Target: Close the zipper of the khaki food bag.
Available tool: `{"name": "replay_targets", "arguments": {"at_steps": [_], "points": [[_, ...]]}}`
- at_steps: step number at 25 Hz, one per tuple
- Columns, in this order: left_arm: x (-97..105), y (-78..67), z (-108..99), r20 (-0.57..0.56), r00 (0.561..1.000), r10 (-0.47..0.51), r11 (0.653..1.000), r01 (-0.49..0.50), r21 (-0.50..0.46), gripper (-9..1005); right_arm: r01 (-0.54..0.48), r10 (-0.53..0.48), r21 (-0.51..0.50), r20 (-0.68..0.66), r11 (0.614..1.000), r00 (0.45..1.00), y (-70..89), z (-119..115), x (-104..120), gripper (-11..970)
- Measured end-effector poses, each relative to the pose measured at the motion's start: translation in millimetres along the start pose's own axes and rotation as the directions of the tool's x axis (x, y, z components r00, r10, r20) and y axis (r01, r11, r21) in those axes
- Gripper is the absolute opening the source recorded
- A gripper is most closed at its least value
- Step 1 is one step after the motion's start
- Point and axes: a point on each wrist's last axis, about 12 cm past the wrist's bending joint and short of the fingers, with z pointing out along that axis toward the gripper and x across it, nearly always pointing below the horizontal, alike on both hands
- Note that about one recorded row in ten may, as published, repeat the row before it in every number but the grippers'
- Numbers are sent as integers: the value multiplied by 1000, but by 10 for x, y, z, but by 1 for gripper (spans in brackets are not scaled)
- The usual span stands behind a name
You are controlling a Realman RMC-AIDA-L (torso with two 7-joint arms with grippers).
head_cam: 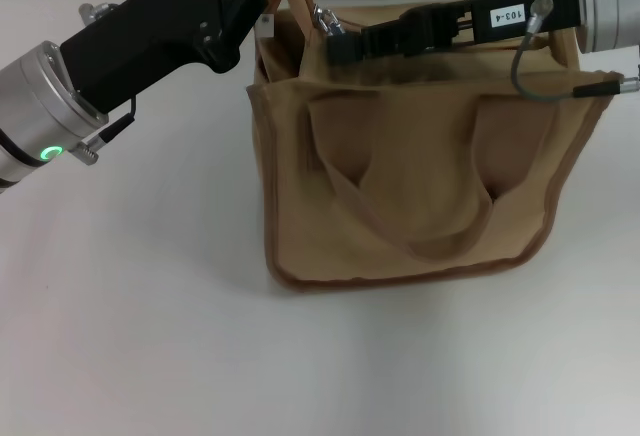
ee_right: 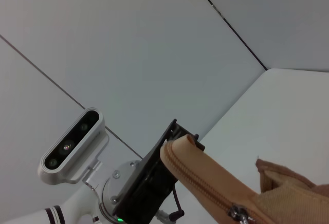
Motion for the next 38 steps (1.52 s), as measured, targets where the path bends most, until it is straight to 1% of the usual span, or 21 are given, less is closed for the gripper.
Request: {"name": "replay_targets", "arguments": {"at_steps": [15, 38], "points": [[19, -4, -31, -5, 1000, -5, 1000, 5, -16, 99, 25, -25, -4, 14, 1000, 1000, -22, -59, 77, 11], [67, 2, -97, -18, 1000, -15, 998, 14, -66, 105, 26, -27, 13, 96, 1000, 995, -98, -279, 246, 10]]}}
